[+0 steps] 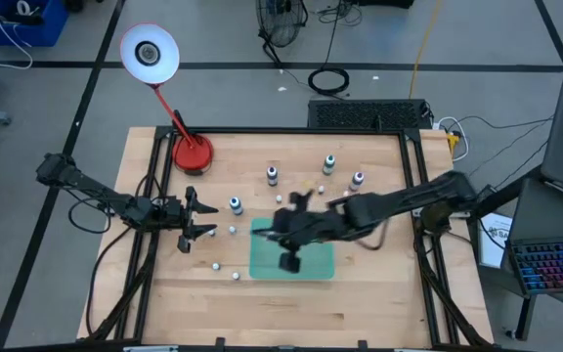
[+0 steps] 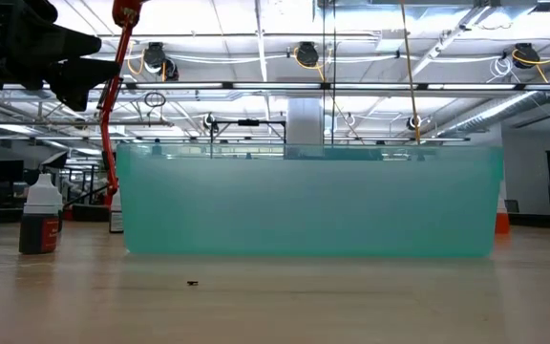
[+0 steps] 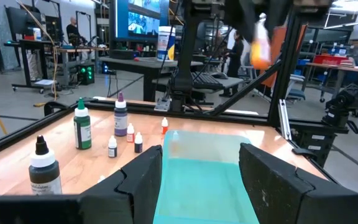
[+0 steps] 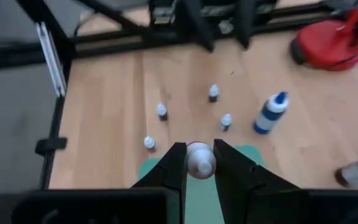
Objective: Pick & Place food coloring
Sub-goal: Put the small yellow food coloring bottle into the green bin
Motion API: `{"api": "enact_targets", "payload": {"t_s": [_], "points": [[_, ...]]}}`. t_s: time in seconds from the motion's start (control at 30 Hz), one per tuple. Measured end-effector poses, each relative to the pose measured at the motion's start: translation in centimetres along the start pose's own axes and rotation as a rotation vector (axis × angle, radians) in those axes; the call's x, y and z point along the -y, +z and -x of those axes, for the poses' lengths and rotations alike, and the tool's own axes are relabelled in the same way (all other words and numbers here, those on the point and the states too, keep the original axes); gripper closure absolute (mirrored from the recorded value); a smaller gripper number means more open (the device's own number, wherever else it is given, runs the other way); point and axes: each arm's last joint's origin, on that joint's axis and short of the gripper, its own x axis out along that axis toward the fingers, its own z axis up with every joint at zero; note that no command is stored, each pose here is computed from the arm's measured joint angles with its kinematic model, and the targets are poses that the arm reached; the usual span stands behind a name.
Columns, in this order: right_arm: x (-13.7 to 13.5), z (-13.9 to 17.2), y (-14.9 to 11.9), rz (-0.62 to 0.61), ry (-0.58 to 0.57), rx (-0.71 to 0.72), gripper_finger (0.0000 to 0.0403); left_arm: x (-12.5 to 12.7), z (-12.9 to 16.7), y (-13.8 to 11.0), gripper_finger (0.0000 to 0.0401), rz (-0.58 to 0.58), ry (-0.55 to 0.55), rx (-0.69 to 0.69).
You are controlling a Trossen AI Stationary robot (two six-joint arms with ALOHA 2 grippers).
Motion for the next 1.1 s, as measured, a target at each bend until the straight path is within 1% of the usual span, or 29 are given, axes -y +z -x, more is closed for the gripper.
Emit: {"api": "enact_targets", "payload": {"t_s": [0.1, 0.17, 0.23, 0.33, 0.43, 0.53, 0.6, 0.77, 0.93, 1.03, 1.1], "points": [[-0.6, -2.5, -0.2, 0.046, -0.028, -0.103, 0.0358, 0.0, 0.0, 0.0, 0.0187, 0.0, 0.0, 0.0], [-0.8, -3.9, -1.3, 0.069, -0.024, -0.213, 0.0358, 0.0, 0.0, 0.0, 0.0187, 0.0, 0.0, 0.0], [-0.7, -4.9, -2.7, 0.061, -0.036, -0.322, 0.0358, 0.0, 0.0, 0.0, 0.0187, 0.0, 0.0, 0.0], [-0.3, -5.8, -4.7, 0.04, -0.078, -0.433, 0.0358, 0.0, 0.0, 0.0, 0.0187, 0.0, 0.0, 0.0], [0.2, -6.7, -6.8, 0.004, -0.113, -0.493, 0.0358, 0.0, 0.0, 0.0, 0.0187, 0.0, 0.0, 0.0], [0.7, -7.5, -9.1, -0.008, -0.144, -0.572, 0.0358, 0.0, 0.0, 0.0, 0.0187, 0.0, 0.0, 0.0], [0.9, -8.2, -10.5, -0.012, -0.15, -0.588, 0.0358, 0.0, 0.0, 0.0, 0.0187, 0.0, 0.0, 0.0], [1.2, -10.0, -12.8, -0.017, -0.119, -0.552, 0.0358, 0.0, 0.0, 0.0, 0.0187, 0.0, 0.0, 0.0], [2.0, -11.0, -13.9, -0.022, -0.115, -0.529, 0.0358, 0.0, 0.0, 0.0, 0.0187, 0.0, 0.0, 0.0], [2.2, -11.1, -14.0, -0.033, -0.118, -0.523, 0.0358, 0.0, 0.0, 0.0, 0.0187, 0.0, 0.0, 0.0], [2.3, -11.1, -14.0, -0.035, -0.122, -0.526, 0.0346, 0.0, 0.0, 0.0, 0.0187, 0.0, 0.0, 0.0]]}}
